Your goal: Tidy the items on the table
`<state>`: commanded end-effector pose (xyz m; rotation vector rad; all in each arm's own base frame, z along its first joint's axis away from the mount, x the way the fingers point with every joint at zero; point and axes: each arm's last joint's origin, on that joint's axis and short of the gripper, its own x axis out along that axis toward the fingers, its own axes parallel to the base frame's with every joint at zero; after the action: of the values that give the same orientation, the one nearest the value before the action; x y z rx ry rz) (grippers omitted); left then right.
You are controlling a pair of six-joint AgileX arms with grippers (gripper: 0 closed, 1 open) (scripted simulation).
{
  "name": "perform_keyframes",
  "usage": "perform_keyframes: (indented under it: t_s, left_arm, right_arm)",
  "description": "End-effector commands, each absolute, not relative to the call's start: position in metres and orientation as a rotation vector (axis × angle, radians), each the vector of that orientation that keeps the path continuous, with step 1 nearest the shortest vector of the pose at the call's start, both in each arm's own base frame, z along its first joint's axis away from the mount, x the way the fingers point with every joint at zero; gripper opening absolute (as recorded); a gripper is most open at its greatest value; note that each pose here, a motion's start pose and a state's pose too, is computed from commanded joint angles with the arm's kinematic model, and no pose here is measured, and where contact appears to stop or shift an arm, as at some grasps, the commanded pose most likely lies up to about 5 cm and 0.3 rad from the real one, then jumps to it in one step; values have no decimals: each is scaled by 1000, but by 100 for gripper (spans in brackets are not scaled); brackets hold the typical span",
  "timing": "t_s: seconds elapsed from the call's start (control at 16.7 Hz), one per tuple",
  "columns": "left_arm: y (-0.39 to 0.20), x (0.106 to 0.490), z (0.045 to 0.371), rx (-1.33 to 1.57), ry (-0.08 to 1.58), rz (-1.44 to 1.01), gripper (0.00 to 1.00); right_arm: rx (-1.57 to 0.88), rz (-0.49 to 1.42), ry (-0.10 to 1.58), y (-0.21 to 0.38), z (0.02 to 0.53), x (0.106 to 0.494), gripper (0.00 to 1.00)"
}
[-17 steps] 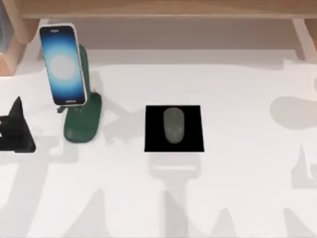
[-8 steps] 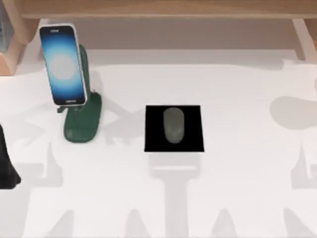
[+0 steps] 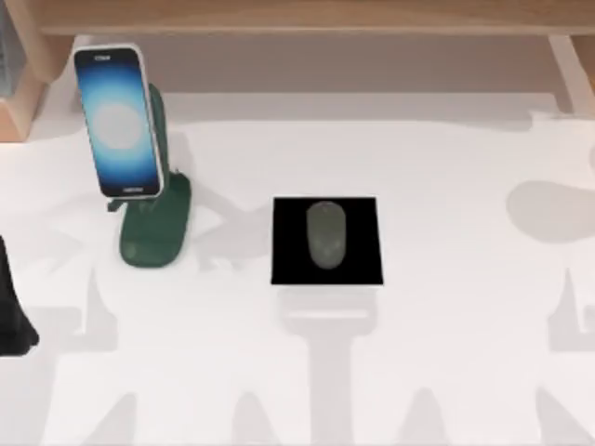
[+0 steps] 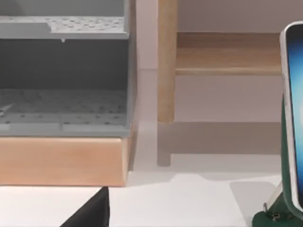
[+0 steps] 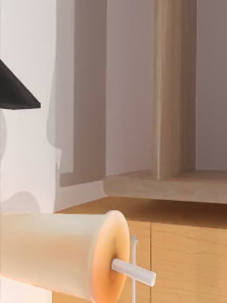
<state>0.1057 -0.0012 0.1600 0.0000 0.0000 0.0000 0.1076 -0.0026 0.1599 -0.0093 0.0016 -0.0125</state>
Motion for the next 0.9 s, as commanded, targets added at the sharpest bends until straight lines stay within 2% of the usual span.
perform_keyframes:
  t_s: [0.48,0.9]
  left_arm:
    - [-1,106,160,0,0,0,100]
    - [-1,106,160,0,0,0,100]
  right_arm:
    - [-103,-132,44,-24,155,137,100]
    - [-117,-145,95,-48,134,188,100]
